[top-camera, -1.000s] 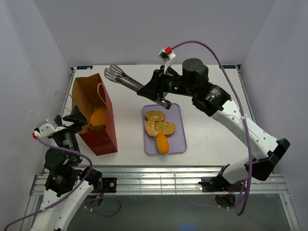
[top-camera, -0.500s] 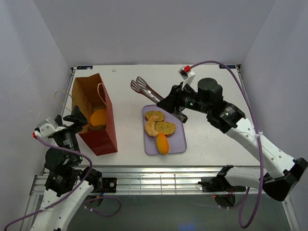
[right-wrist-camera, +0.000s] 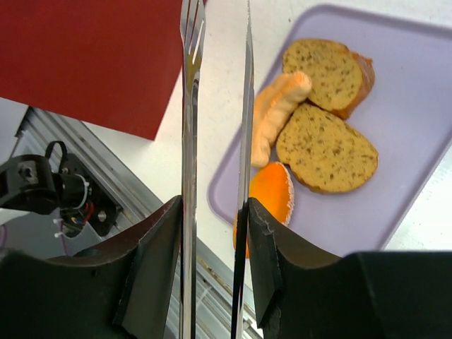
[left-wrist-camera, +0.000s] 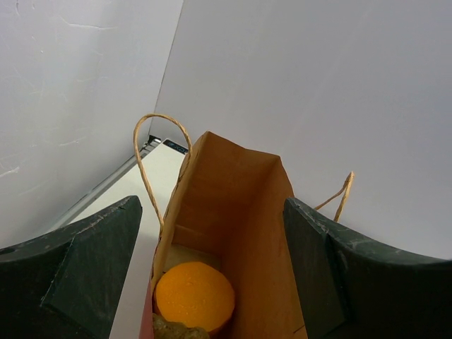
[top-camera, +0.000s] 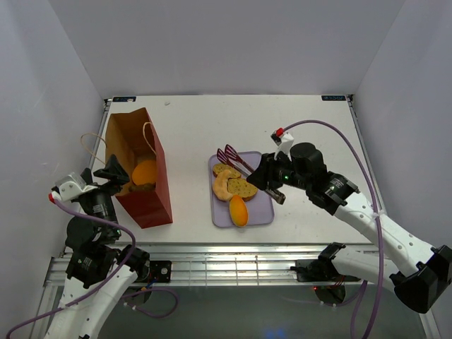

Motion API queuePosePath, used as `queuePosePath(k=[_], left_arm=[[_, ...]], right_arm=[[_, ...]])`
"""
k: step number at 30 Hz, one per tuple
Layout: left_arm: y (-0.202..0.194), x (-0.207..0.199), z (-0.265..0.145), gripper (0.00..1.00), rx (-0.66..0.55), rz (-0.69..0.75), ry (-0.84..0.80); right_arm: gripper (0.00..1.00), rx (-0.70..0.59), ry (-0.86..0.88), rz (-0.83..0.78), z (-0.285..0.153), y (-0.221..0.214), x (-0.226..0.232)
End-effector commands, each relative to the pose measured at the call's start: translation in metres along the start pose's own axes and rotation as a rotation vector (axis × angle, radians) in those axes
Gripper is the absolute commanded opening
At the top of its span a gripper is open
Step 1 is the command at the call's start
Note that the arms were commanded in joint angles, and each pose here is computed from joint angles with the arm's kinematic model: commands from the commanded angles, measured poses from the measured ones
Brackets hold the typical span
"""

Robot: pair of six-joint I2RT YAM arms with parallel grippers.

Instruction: Place the fake bread into the paper bag

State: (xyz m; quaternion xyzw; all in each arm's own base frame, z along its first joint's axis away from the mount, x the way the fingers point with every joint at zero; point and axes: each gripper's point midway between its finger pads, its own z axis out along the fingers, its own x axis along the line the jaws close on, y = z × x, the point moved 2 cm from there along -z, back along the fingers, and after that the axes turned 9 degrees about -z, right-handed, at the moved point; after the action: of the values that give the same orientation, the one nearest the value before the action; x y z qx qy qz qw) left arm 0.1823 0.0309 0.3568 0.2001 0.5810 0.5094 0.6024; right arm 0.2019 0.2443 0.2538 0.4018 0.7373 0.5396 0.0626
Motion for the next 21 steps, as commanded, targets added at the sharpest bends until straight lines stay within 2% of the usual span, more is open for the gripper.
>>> queuePosePath(k=[1,7,21], left_arm=[[-0.004,-0.004,0.002,0.92,0.018,0.014,-0.017],[-0.006,-0.005,0.002,0.92,0.025,0.018,-0.021],[-0.006,-0.006,0.002,0.92,0.025,0.015,-0.026]], right_arm=[[0.46,-0.022,-0.021,0.001,-0.002,-0.004,-0.005],[0.46,0.046,-0.057,0.007,0.01,-0.032,-0.019],[0.46,0.117,-0.108,0.005,0.045,-0.051,-0.038]])
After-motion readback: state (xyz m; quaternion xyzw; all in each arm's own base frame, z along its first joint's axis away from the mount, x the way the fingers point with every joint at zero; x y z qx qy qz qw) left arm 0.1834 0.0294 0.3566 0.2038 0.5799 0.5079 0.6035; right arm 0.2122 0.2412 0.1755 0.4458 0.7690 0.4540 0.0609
